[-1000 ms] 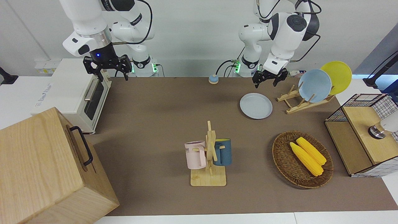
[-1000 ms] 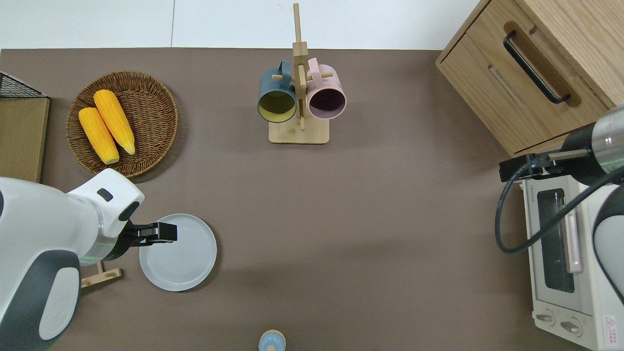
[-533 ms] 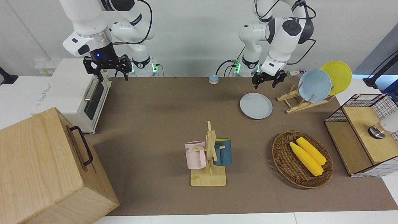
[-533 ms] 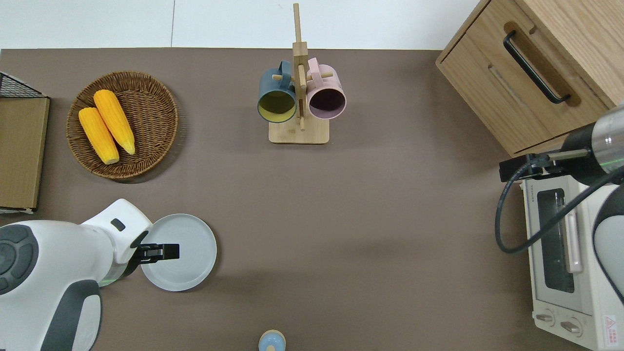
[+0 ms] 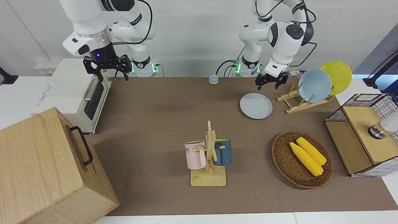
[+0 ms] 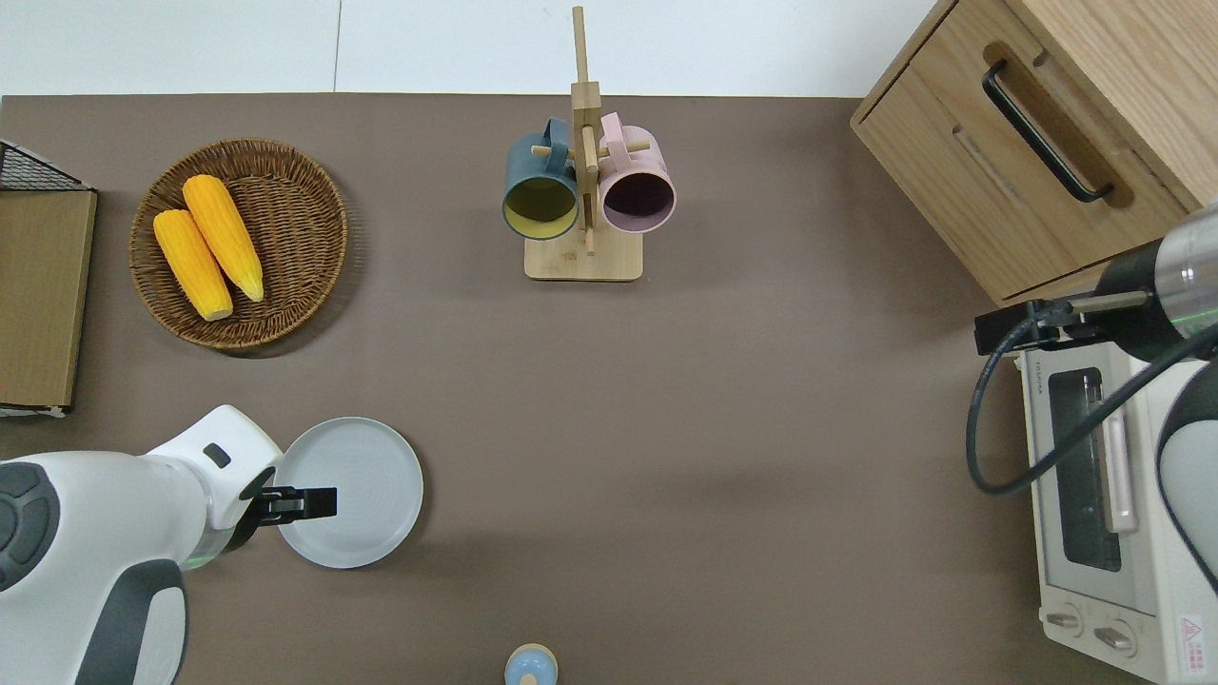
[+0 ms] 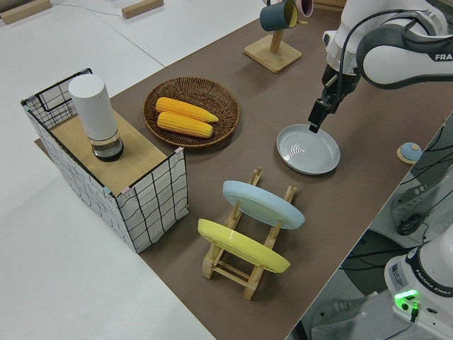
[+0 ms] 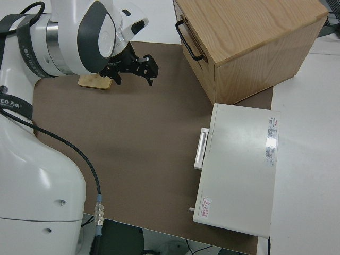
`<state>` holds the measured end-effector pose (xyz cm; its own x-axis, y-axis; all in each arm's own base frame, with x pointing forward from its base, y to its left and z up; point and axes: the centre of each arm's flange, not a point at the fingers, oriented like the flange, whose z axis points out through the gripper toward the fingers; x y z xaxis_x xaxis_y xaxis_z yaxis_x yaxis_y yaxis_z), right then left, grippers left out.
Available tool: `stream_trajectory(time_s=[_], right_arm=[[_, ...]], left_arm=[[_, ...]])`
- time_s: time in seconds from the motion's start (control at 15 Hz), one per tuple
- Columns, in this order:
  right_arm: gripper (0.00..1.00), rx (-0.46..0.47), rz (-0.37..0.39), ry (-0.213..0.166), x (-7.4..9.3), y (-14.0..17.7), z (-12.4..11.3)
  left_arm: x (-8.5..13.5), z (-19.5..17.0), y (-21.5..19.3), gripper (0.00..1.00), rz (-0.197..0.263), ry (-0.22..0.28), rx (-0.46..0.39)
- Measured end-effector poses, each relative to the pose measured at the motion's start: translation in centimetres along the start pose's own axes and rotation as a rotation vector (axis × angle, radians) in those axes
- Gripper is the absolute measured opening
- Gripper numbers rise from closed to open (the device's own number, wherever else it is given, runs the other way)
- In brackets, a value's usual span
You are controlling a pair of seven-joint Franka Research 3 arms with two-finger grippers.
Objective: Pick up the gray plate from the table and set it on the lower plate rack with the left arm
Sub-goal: 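Close the left gripper on the gray plate's rim, then lift the gray plate with the left gripper and tilt it upright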
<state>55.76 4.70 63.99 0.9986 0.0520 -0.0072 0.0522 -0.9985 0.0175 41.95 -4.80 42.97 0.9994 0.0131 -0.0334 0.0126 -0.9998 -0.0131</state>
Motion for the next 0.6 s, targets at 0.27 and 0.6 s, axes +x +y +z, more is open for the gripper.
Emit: stream_trajectory(time_s=[0.27, 0.6], right_arm=[[0.99, 0.000, 0.000, 0.000, 0.0, 0.0, 0.0], [0.99, 0.000, 0.000, 0.000, 0.0, 0.0, 0.0]], left_arm=[[-0.6, 1.4, -0.2, 1.00, -0.002, 0.001, 0.003], [-1.2, 3.3, -0.5, 1.00, 0.003, 0.007, 0.005]])
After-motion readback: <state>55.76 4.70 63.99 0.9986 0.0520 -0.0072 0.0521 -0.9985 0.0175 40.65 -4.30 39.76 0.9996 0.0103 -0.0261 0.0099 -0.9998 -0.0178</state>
